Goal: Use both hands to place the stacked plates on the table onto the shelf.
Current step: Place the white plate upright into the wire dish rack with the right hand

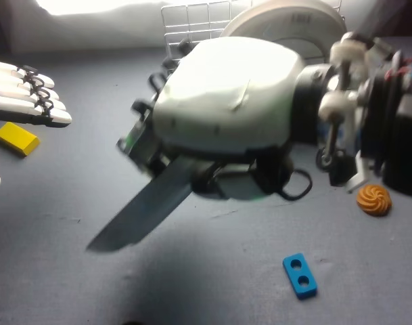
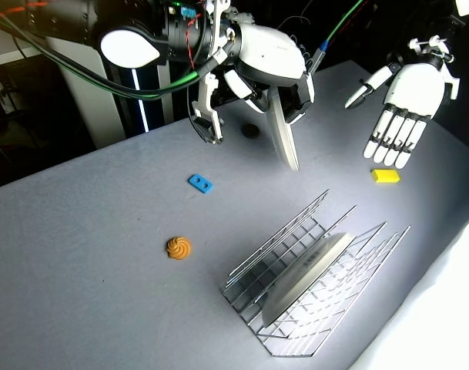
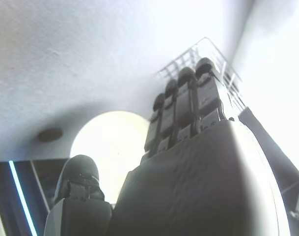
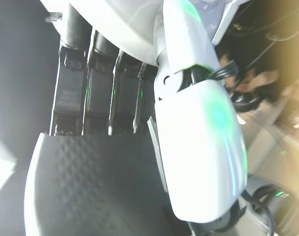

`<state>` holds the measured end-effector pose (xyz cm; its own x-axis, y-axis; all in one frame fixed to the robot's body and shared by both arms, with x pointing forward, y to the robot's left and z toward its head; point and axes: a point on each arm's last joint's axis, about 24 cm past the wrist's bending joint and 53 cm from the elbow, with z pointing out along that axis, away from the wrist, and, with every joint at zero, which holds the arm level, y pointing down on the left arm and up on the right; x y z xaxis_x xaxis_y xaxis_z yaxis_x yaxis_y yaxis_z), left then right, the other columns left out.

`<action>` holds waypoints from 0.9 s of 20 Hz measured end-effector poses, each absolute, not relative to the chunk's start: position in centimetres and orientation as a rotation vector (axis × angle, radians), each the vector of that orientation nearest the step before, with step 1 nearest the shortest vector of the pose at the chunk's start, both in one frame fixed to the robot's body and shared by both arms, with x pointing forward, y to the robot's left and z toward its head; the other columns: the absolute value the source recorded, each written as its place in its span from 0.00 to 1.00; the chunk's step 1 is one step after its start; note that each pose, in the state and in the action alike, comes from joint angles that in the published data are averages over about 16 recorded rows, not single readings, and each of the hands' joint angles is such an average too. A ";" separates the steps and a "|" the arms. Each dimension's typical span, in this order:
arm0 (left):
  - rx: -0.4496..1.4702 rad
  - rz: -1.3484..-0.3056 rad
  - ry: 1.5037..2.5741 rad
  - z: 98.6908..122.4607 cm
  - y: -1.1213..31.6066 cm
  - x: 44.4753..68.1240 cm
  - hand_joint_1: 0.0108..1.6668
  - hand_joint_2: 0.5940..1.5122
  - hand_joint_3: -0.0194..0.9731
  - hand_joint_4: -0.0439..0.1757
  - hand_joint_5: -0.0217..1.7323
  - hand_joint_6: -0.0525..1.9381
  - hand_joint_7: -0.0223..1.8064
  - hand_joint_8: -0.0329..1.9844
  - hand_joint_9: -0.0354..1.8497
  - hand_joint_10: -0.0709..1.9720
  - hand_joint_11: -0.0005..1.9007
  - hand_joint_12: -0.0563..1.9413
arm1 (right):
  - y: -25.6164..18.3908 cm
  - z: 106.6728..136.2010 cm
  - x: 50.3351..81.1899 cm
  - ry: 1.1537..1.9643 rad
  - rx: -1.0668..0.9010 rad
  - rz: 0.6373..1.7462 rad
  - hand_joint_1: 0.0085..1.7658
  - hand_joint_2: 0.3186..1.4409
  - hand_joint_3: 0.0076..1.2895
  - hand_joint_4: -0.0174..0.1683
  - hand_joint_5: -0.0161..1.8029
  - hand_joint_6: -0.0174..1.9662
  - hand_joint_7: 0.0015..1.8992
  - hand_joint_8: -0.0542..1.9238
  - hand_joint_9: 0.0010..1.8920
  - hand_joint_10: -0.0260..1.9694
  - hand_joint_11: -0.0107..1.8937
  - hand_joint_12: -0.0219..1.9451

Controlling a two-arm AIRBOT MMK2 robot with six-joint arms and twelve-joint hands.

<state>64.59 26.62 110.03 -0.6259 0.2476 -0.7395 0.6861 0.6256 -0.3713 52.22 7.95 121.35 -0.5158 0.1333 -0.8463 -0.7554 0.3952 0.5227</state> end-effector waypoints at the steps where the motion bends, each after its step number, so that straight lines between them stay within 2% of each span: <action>1: 0.728 -0.865 2.194 110.0 26.6 64.6 0.00 0.63 0.04 0.21 0.02 0.04 0.05 0.02 0.05 0.04 0.01 0.03 | 7.7 122.0 52.6 1.761 -0.524 1.268 0.77 0.64 0.00 0.06 0.47 0.53 0.51 0.51 0.48 0.58 0.44 0.60; 8: 0.730 -0.863 2.197 109.9 26.7 64.5 0.00 0.63 0.04 0.21 0.02 0.04 0.05 0.02 0.04 0.04 0.01 0.03 | 5.9 126.2 55.0 1.764 -0.364 1.386 0.77 0.64 0.00 0.06 0.48 0.53 0.51 0.51 0.50 0.58 0.45 0.61; 12: 0.731 -0.863 2.198 109.9 26.7 64.5 0.00 0.63 0.04 0.21 0.02 0.04 0.05 0.02 0.04 0.04 0.01 0.03 | 5.0 128.1 56.1 1.769 -0.277 1.446 0.77 0.64 0.00 0.06 0.47 0.53 0.51 0.51 0.51 0.57 0.45 0.65; 18: 0.733 -0.861 2.199 109.8 26.7 64.5 0.00 0.63 0.04 0.21 0.02 0.04 0.05 0.02 0.05 0.04 0.01 0.03 | 3.9 130.5 57.3 1.738 -0.207 1.514 0.78 0.64 0.00 0.06 0.47 0.51 0.50 0.50 0.52 0.55 0.45 0.68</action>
<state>64.49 26.69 109.81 -0.6278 0.2545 -0.7356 0.6864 0.6267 -0.3690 57.26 3.91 130.53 -0.6632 0.3688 -0.6513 -0.5945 0.2691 0.7577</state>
